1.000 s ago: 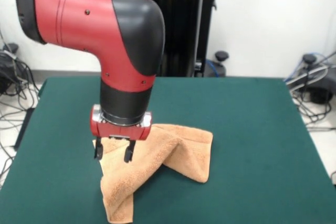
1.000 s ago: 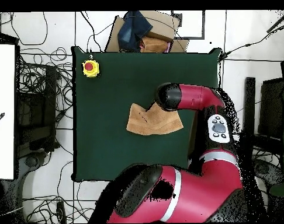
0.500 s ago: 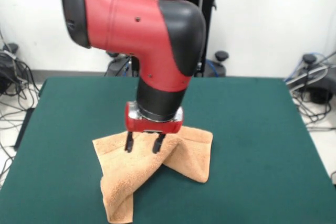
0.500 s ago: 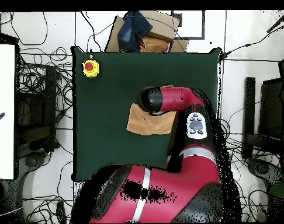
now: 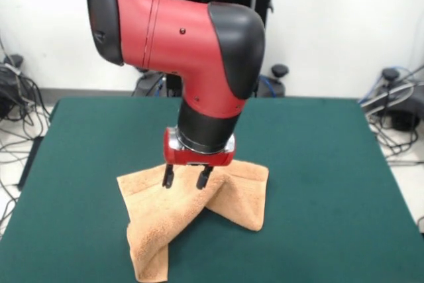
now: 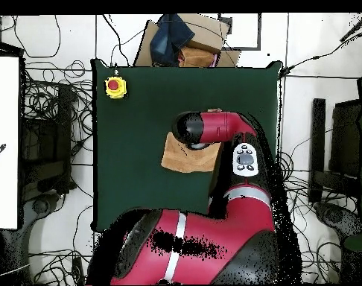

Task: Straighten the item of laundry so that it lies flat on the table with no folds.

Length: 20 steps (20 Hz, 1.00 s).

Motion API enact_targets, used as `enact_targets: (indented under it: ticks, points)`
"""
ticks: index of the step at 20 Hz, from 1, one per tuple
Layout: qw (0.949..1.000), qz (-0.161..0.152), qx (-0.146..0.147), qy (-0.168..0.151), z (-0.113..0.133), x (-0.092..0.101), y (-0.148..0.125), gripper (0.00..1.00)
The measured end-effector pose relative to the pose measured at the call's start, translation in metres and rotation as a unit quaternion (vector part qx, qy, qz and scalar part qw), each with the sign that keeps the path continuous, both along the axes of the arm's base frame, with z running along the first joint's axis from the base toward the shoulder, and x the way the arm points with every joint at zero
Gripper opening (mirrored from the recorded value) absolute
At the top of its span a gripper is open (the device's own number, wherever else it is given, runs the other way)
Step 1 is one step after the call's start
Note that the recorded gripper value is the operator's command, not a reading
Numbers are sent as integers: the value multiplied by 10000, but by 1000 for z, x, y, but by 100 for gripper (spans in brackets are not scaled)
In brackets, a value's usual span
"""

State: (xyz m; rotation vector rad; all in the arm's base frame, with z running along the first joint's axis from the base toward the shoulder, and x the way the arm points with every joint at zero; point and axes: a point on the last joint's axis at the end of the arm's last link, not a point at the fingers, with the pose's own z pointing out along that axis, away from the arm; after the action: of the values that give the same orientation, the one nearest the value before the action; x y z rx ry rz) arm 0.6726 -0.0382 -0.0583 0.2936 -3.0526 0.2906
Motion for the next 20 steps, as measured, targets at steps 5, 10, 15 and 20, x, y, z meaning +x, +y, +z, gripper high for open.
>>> enact_targets:
  ticks: [5, 10, 15, 20]
  points:
    - [9997, -99, -5, 212, -14, -3, -8, 100]
    - [9990, -140, -23, 432, -26, -2, -9, 100]
    - [9985, -153, -18, 525, -13, -7, -6, 100]
    - [9971, -345, 103, 674, 46, -25, 3, 100]
